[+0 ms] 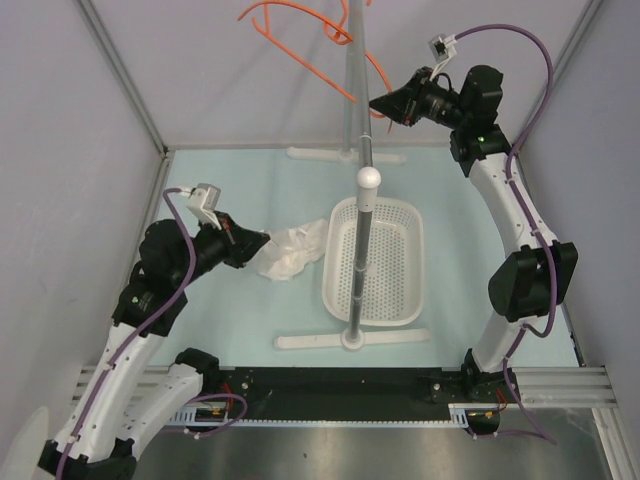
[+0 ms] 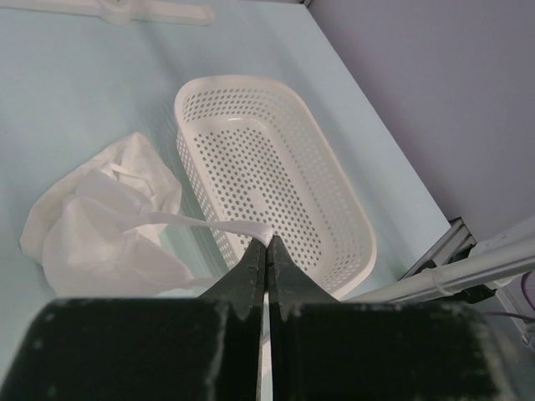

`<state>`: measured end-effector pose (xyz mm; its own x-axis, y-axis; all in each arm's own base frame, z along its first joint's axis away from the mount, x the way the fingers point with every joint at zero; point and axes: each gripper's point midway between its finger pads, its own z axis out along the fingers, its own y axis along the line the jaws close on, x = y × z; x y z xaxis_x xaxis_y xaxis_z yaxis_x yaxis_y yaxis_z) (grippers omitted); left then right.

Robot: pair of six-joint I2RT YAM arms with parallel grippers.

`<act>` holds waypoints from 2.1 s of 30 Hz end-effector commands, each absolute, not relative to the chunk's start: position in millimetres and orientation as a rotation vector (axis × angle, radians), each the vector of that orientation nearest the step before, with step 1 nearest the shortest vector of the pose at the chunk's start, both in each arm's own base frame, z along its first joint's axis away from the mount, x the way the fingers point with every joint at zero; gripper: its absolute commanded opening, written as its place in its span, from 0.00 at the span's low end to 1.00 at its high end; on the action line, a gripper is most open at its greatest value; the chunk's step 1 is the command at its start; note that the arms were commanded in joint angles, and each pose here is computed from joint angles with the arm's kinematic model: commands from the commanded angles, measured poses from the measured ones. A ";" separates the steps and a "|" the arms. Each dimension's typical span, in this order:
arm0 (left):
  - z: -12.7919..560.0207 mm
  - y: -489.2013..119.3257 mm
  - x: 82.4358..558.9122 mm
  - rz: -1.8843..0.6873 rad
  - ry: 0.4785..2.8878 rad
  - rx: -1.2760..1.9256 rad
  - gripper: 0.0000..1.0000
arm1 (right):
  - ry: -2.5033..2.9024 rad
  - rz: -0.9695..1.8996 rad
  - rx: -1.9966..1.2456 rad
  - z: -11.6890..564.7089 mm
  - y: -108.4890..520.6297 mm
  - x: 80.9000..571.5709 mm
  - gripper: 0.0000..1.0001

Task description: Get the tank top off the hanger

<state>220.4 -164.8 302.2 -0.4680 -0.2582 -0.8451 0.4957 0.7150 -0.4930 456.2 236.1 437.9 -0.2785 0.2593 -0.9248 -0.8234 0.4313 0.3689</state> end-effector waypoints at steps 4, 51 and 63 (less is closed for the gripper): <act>366.3 -172.3 207.6 -0.977 1.725 0.231 0.00 | 1.456 1.151 -0.531 446.3 231.3 451.8 0.00; 571.3 -247.4 223.5 -1.377 1.279 0.298 0.00 | 1.581 1.261 -0.504 313.1 214.7 267.7 1.00; 522.4 -285.8 261.8 -1.439 1.407 0.262 0.00 | 1.493 1.323 -0.732 289.6 308.9 240.7 1.00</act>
<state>268.8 -283.2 506.1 -0.4367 -0.4715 -0.7661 0.7390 0.2976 -0.6044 229.0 287.1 266.5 -0.4888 0.1049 -0.8661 -0.8283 0.2559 0.4984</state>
